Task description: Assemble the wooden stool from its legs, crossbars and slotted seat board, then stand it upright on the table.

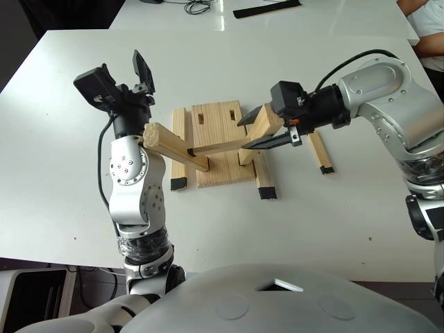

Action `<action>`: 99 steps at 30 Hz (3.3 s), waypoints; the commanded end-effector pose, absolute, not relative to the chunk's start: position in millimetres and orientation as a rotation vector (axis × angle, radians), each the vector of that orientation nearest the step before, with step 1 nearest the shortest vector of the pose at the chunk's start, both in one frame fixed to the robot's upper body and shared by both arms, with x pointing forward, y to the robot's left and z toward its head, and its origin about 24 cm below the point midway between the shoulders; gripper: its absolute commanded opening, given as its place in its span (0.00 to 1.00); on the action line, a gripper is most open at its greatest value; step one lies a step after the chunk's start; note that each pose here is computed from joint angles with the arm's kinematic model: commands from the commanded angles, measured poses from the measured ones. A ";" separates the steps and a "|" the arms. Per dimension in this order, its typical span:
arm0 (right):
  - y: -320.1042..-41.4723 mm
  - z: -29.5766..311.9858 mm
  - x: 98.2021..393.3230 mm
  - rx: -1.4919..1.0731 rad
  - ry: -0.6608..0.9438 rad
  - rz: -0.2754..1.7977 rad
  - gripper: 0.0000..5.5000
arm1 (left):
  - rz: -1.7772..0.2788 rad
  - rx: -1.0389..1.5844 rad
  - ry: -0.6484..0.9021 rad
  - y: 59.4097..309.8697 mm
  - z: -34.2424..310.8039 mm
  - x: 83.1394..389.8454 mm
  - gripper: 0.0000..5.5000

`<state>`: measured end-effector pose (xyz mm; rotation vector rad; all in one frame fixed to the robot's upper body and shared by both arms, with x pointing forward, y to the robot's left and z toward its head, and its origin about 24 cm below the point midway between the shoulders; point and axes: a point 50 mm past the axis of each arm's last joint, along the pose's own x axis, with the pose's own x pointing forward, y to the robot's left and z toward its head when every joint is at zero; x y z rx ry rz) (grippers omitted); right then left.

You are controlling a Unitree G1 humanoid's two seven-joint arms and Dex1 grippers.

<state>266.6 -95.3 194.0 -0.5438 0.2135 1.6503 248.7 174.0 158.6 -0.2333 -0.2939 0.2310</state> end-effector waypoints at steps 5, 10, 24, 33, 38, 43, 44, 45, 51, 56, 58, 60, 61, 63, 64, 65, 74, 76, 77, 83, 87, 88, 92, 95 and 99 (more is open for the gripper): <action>-80.1 113.6 248.3 -0.310 0.596 1.667 0.36 | -0.098 -0.281 -0.222 115.7 154.5 256.6 0.65; -90.5 97.8 248.5 -0.251 0.656 1.591 0.36 | -0.079 -0.277 -0.192 126.5 146.4 258.1 0.65; -101.5 84.0 248.4 -0.219 0.654 1.486 0.36 | -0.104 -0.238 -0.195 145.0 151.2 261.3 0.65; -96.2 79.0 249.4 -0.203 0.635 1.447 0.37 | -0.116 -0.237 -0.191 144.5 151.0 262.4 0.65; -103.4 66.0 245.9 -0.203 0.672 1.418 0.37 | -0.137 -0.238 -0.189 144.0 151.0 263.2 0.65; -104.5 56.7 238.8 -0.207 0.702 1.426 0.37 | -0.144 -0.239 -0.187 142.8 150.8 263.4 0.65; -104.9 55.4 238.8 -0.210 0.705 1.424 0.37 | -0.144 -0.241 -0.187 142.8 150.8 263.1 0.65; -105.6 54.3 238.8 -0.215 0.708 1.422 0.37 | -0.142 -0.242 -0.188 143.1 150.7 262.7 0.65; -105.5 76.8 250.7 -0.164 0.563 1.408 0.37 | -0.084 -0.342 -0.222 154.8 156.2 261.9 0.65; -116.5 120.4 258.0 -0.061 0.378 1.372 0.54 | -0.041 -0.441 -0.273 173.1 163.5 259.5 0.65; -119.7 136.3 256.1 -0.042 0.324 1.356 0.58 | -0.032 -0.453 -0.285 178.4 165.0 257.6 0.65; -121.9 147.2 252.5 -0.031 0.294 1.347 0.64 | -0.025 -0.451 -0.289 182.1 165.5 256.1 0.65; -122.5 151.1 251.2 -0.028 0.285 1.340 0.67 | -0.019 -0.447 -0.291 184.5 165.5 255.5 0.65; -124.3 159.1 248.0 -0.013 0.270 1.328 0.70 | -0.005 -0.442 -0.296 190.1 166.3 254.5 0.65; -125.4 162.8 246.1 -0.005 0.261 1.323 0.70 | -0.001 -0.440 -0.299 192.2 167.0 254.4 0.65; -127.1 168.3 243.7 0.013 0.244 1.321 0.70 | 0.002 -0.437 -0.304 194.5 168.6 254.3 0.65; -155.0 238.3 235.4 0.524 -0.084 1.366 0.70 | 0.026 -0.557 -0.411 209.2 195.1 245.9 0.65; -155.4 247.3 237.2 0.608 -0.118 1.360 0.70 | 0.031 -0.599 -0.432 210.8 200.0 242.6 0.65; -154.2 249.7 237.4 0.629 -0.123 1.357 0.70 | 0.025 -0.612 -0.438 210.6 202.6 241.6 0.65; -136.1 244.5 236.9 0.579 -0.131 1.289 0.70 | -0.069 -0.621 -0.418 195.6 215.8 238.7 0.65; -112.5 233.4 240.1 0.384 -0.154 1.177 0.70 | -0.187 -0.600 -0.369 170.0 224.1 228.0 0.65; -108.9 230.8 239.6 0.358 -0.160 1.155 0.70 | -0.208 -0.590 -0.358 164.9 226.7 225.4 0.65; -99.6 225.7 237.4 0.290 -0.187 1.079 0.70 | -0.259 -0.535 -0.337 152.1 236.3 218.2 0.65; -94.7 226.5 237.3 0.270 -0.219 1.051 0.70 | -0.282 -0.508 -0.379 149.7 250.9 219.9 0.65; -96.0 258.2 238.6 0.307 -0.378 1.023 0.70 | -0.371 -0.536 -0.528 148.4 294.4 219.9 0.65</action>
